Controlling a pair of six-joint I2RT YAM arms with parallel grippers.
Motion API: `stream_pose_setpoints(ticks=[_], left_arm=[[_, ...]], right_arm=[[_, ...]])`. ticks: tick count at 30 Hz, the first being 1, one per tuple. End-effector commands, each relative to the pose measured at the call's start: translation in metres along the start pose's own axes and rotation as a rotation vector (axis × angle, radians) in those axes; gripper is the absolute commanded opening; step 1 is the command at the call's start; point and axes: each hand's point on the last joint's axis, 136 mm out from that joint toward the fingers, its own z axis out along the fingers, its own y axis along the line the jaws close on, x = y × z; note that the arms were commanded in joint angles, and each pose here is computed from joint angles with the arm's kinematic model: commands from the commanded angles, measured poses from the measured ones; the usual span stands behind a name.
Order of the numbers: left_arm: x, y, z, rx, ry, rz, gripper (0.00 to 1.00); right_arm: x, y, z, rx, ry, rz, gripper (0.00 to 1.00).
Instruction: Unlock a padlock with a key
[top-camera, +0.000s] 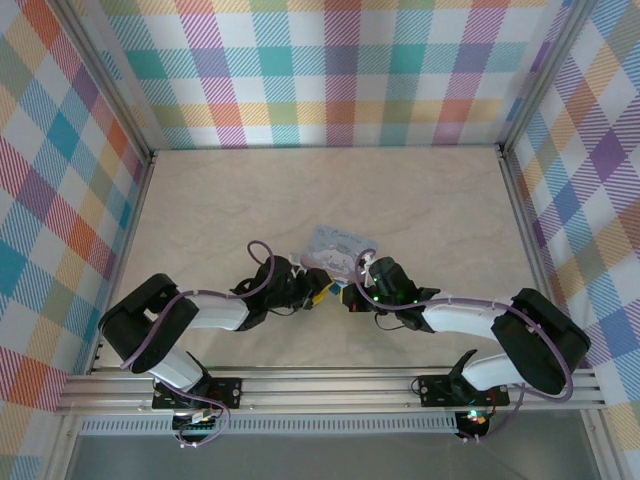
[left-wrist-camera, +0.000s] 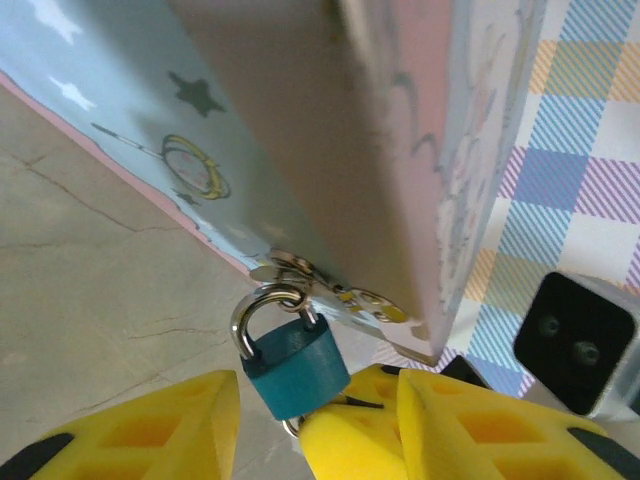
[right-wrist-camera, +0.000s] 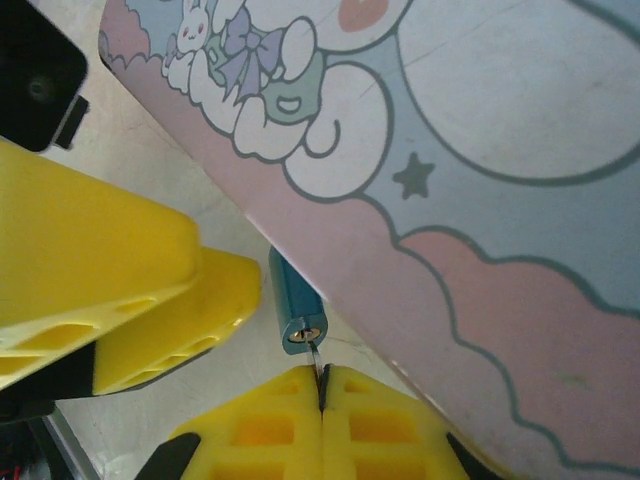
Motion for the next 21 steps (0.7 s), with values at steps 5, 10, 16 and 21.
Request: stream_pose_setpoints(ticks=[5,10,16,21], left_arm=[[0.009,-0.001,0.01,0.025,0.016,-0.018,0.44],[0.01,-0.002,0.014,0.037,0.015,-0.028,0.39],[0.009,-0.001,0.015,0.034,0.005,-0.034,0.32],[0.008,-0.001,0.014,0.035,-0.001,-0.038,0.3]], right_arm=[[-0.01,0.028,0.0,-0.077,-0.008,0.028,0.0],[-0.013,0.034,-0.002,-0.089,-0.014,0.07,0.0],[-0.015,0.039,-0.004,-0.111,-0.02,0.142,0.0],[-0.018,0.046,-0.006,-0.153,-0.029,0.235,0.01]])
